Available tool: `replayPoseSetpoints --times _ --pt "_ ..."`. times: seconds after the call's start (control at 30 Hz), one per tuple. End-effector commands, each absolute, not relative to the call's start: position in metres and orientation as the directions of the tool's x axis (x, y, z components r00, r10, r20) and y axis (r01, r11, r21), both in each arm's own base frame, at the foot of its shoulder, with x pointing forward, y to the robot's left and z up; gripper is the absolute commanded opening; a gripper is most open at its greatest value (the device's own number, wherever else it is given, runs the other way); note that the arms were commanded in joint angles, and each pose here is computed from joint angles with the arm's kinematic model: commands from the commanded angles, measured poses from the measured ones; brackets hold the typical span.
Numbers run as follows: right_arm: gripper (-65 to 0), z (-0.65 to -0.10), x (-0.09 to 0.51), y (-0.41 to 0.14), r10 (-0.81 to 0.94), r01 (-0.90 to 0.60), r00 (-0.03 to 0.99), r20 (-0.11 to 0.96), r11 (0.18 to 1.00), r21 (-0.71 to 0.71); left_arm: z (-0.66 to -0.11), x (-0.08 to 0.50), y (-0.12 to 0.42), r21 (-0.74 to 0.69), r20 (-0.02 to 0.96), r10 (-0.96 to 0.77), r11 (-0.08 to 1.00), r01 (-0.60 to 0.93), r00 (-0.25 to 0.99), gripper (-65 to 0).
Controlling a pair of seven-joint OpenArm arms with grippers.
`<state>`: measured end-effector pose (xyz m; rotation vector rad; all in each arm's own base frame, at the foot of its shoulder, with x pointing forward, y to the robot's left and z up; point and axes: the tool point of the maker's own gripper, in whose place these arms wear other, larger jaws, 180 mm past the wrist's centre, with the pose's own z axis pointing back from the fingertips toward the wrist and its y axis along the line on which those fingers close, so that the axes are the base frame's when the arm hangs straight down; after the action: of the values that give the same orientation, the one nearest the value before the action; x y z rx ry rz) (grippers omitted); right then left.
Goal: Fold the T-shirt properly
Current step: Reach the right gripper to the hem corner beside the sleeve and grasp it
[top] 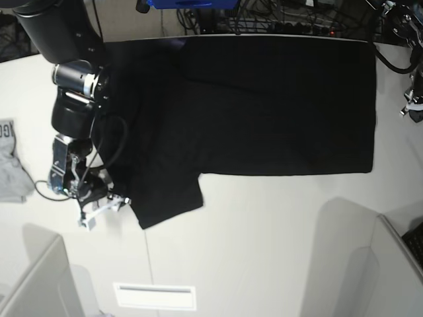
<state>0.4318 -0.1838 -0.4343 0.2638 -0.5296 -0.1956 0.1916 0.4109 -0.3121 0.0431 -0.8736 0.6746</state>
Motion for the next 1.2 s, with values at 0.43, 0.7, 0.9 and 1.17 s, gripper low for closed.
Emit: replayPoseSetpoints --times 0.43,0.7,0.9,1.17 --pt "-35.9 -0.433 0.423 -0.151 -0.186 0.037 0.851 0.492 0.954 0.297 -0.295 0.203 0.416 -0.223 0.759 0.493 0.810 -0.542 0.425 -65.0" --pt "-49.5 -0.428 0.432 -0.157 -0.201 0.043 0.818 0.539 0.956 0.291 -0.298 0.207 0.412 -0.225 0.753 0.491 0.818 -0.530 0.438 -65.0" --pt "-65.0 -0.426 0.435 -0.158 -0.206 0.044 0.807 0.553 0.955 0.292 -0.341 0.223 0.413 -0.243 0.657 0.533 0.819 -0.519 0.533 -33.6" --pt "-65.0 -0.426 0.435 -0.158 -0.206 0.045 0.807 0.553 0.956 0.290 -0.328 0.279 0.417 -0.306 0.671 0.545 0.821 -0.482 0.503 -15.6"
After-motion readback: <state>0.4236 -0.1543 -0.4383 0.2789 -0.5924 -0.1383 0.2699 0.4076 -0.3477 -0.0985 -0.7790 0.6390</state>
